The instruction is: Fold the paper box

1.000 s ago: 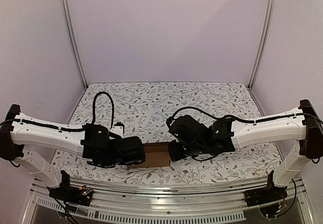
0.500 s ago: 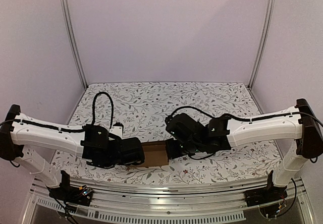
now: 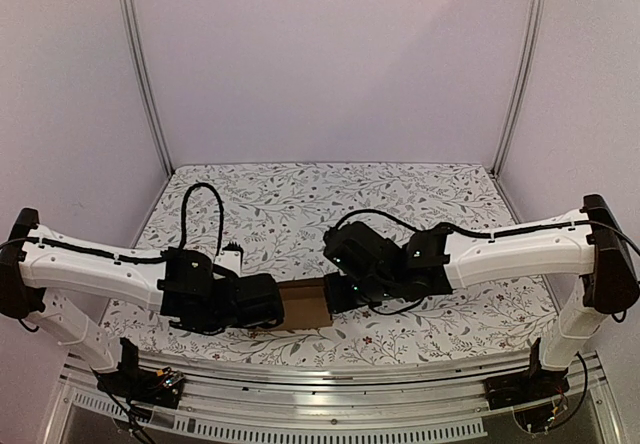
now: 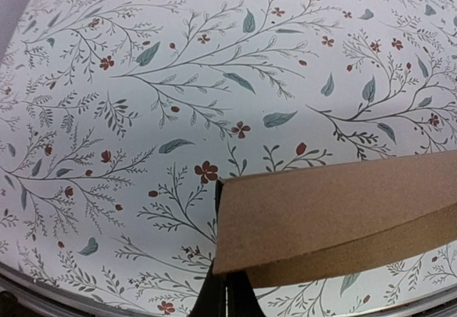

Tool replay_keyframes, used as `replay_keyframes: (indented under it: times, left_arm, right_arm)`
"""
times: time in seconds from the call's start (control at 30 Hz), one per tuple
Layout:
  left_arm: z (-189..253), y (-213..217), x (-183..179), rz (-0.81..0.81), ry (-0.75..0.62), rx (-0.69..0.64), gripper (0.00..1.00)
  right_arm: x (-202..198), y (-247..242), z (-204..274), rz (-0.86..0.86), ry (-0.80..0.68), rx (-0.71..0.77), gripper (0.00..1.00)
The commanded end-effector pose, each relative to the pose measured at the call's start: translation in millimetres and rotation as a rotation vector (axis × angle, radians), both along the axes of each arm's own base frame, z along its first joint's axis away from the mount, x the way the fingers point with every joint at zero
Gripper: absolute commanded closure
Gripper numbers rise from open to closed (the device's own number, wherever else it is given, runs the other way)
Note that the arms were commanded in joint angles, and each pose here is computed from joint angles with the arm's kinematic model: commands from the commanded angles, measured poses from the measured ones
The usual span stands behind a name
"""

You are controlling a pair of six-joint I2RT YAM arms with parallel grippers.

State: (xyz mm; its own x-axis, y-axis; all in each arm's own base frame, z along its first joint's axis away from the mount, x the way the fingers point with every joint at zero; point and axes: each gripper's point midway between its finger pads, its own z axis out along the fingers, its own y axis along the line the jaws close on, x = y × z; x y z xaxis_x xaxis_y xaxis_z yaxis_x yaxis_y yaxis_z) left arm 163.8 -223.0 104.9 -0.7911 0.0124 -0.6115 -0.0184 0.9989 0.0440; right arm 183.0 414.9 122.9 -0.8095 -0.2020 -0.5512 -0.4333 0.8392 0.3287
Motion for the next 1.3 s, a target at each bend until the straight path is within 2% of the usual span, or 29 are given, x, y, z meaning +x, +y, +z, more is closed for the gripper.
replay_keyframes:
  times: [0.0,0.23,0.53,0.93,1.27]
  left_arm:
    - [-7.6,-23.8,-7.6,-0.048,0.035,-0.091,1.00]
    - [-7.8,-20.8,-8.2,-0.047,0.033,-0.094,1.00]
    - [-5.5,-18.4,-7.7,-0.042,0.024,-0.103,1.00]
    - [-14.3,-26.5,-9.6,-0.051,0.053,-0.089,1.00]
    - [-26.4,-28.8,-16.0,-0.057,0.098,-0.107,1.00]
  right_arm:
    - [-12.4,32.6,13.3,0.057,0.055,0.113,1.00]
    - [-11.6,25.8,4.3,0.048,0.051,0.076,1.00]
    - [-8.0,-12.5,-9.3,0.021,-0.012,-0.037,1.00]
    - [-11.4,-13.4,-26.2,0.019,-0.013,-0.031,1.00]
    - [-15.7,-19.4,-44.3,0.023,-0.076,-0.062,1.00]
